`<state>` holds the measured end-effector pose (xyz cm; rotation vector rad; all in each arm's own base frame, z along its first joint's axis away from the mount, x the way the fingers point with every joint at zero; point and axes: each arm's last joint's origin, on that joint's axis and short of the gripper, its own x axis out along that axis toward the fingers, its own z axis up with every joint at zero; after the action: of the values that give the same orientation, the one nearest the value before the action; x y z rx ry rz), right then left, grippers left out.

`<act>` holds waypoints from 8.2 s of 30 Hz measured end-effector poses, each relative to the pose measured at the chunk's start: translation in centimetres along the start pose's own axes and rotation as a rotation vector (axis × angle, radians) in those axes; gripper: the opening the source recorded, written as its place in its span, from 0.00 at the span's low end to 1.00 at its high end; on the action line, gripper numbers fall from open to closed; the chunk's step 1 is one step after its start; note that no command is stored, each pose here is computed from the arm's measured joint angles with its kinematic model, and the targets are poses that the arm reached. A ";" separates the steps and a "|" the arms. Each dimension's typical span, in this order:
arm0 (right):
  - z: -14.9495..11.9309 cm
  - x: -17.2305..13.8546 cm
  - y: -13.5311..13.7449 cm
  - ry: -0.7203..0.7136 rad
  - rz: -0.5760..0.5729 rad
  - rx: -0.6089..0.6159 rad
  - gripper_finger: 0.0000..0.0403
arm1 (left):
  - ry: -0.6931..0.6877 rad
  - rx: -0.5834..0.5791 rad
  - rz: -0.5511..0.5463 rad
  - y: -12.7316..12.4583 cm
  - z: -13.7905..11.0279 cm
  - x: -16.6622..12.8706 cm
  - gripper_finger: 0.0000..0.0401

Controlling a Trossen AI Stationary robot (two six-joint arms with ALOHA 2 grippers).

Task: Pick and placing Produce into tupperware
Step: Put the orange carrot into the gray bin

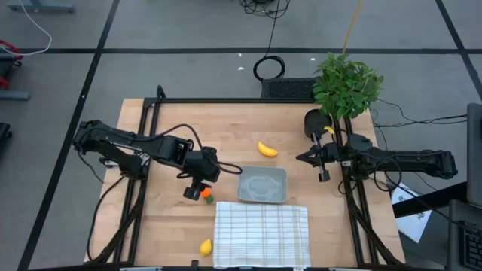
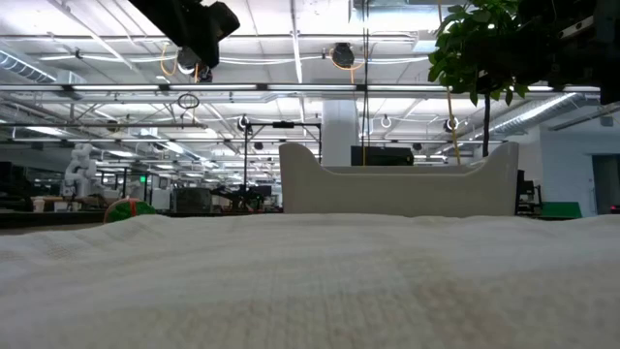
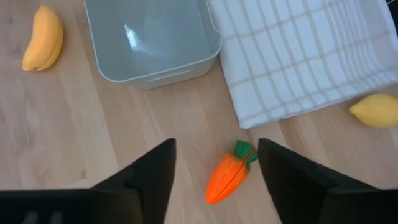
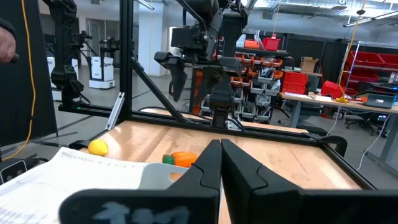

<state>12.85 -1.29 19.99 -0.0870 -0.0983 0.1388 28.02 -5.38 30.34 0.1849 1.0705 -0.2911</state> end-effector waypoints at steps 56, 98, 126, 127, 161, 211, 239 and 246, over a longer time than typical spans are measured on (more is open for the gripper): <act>-0.3 0.3 -0.1 0.019 0.001 0.032 0.00 | 0.267 0.358 -0.059 -4.4 -5.4 11.2 0.70; -0.3 0.3 -0.1 0.019 0.001 0.029 0.00 | 0.190 0.392 -0.081 -2.9 -7.4 13.2 0.39; -0.3 0.3 -0.1 0.018 0.000 0.029 0.00 | 0.216 0.312 0.019 -1.2 -3.1 9.5 0.41; -0.3 0.3 -0.1 0.018 0.000 0.029 0.00 | 0.209 0.308 0.019 -1.1 -2.9 9.4 0.41; -0.3 0.3 -0.1 0.019 0.000 0.029 0.00 | 0.027 -0.027 0.108 4.3 3.2 0.0 0.41; -0.3 0.4 -0.1 0.017 0.001 0.030 0.00 | -0.334 -0.279 0.046 9.6 7.8 4.2 0.41; -0.3 0.4 -0.1 0.023 0.001 0.030 0.00 | -0.165 -0.018 0.001 8.8 9.9 12.7 0.41; -0.4 0.4 -0.1 0.023 0.001 0.030 0.00 | -0.197 -0.058 -0.015 8.3 10.3 12.8 0.41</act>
<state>13.25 -1.36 19.68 -0.0588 -0.0730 0.1400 45.00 -2.31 23.95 0.0943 0.8844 -0.2849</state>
